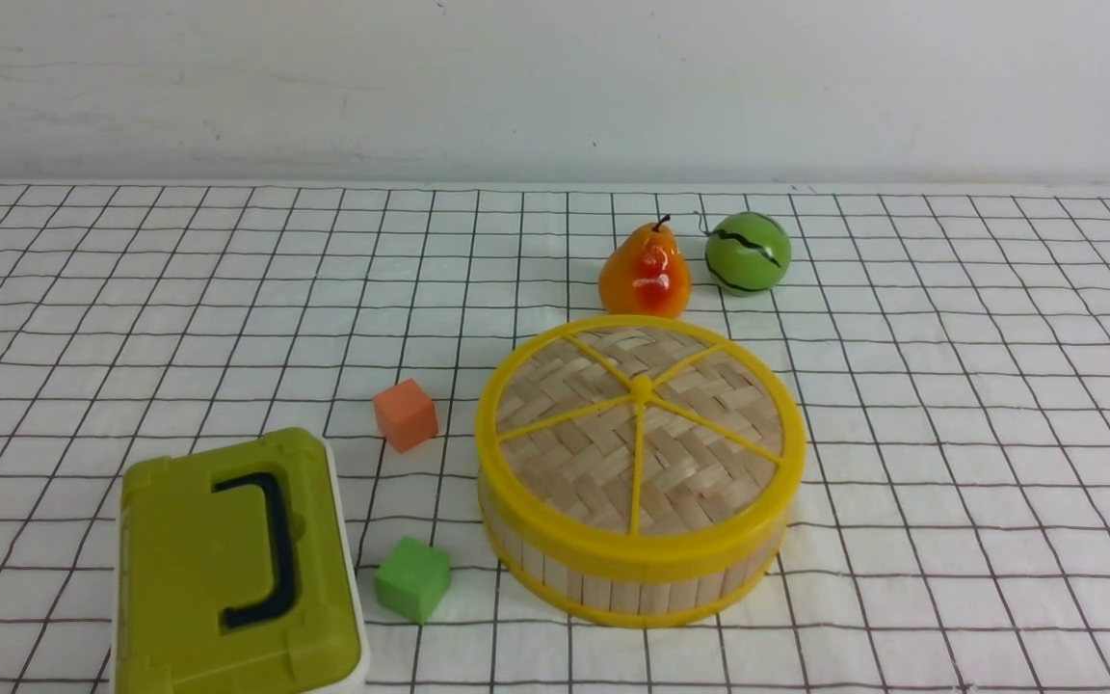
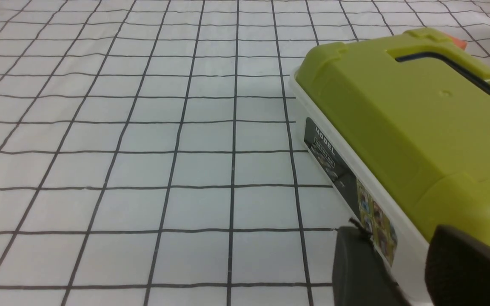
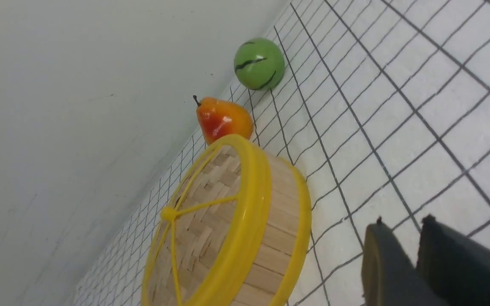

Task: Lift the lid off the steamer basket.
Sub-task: Use the right arm to lift the lid of the steamer

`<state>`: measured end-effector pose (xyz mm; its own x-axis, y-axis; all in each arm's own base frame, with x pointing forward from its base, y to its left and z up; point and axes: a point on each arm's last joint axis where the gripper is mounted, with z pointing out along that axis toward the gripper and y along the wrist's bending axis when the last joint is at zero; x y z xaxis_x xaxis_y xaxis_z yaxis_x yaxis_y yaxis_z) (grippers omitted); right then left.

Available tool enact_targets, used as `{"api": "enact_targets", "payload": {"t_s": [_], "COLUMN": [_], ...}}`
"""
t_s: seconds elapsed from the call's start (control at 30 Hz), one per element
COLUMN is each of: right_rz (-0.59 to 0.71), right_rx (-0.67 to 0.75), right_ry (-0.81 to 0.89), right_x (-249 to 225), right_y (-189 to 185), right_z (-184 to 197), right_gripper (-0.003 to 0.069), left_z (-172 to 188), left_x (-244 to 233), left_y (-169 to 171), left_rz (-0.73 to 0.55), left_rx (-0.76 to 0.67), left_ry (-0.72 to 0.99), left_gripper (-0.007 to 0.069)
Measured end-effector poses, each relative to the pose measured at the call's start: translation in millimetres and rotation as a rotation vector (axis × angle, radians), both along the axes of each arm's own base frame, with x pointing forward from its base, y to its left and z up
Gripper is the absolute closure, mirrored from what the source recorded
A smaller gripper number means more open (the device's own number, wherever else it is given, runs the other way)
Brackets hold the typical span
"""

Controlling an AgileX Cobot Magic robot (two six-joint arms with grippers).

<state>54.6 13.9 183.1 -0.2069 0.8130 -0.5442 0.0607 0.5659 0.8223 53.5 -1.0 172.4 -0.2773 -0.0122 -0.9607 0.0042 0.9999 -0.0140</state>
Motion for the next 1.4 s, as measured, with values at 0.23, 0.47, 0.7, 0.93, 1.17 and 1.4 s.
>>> {"api": "enact_targets", "payload": {"t_s": [0.23, 0.47, 0.7, 0.93, 1.17, 1.4], "right_rz": [0.089, 0.306, 0.611, 0.843, 0.955, 1.039], "right_rx": [-0.333, -0.813, -0.97, -1.039, -1.092, -1.127], "right_ry": [-0.098, 0.031, 0.24, 0.329, 0.51, 0.547], "right_x": [-6, 8, 49, 86, 132, 179], "right_y": [4, 7, 12, 30, 51, 85], "right_z": [48, 151, 192, 190, 181, 176], "right_gripper": [0.0586, 0.0683, 0.0681, 0.0676, 0.0671, 0.0671], "left_z": [0, 0, 0, 0, 0, 0], "left_x": [0, 0, 0, 0, 0, 0], "left_y": [0, 0, 0, 0, 0, 0], "left_rz": [0.0, 0.0, 0.0, 0.0, 0.0, 0.0], "left_rx": [0.0, 0.0, 0.0, 0.0, 0.0, 0.0], "left_ry": [0.0, 0.0, 0.0, 0.0, 0.0, 0.0], "left_gripper": [0.0386, 0.0386, 0.0386, 0.0386, 0.0386, 0.0386]}}
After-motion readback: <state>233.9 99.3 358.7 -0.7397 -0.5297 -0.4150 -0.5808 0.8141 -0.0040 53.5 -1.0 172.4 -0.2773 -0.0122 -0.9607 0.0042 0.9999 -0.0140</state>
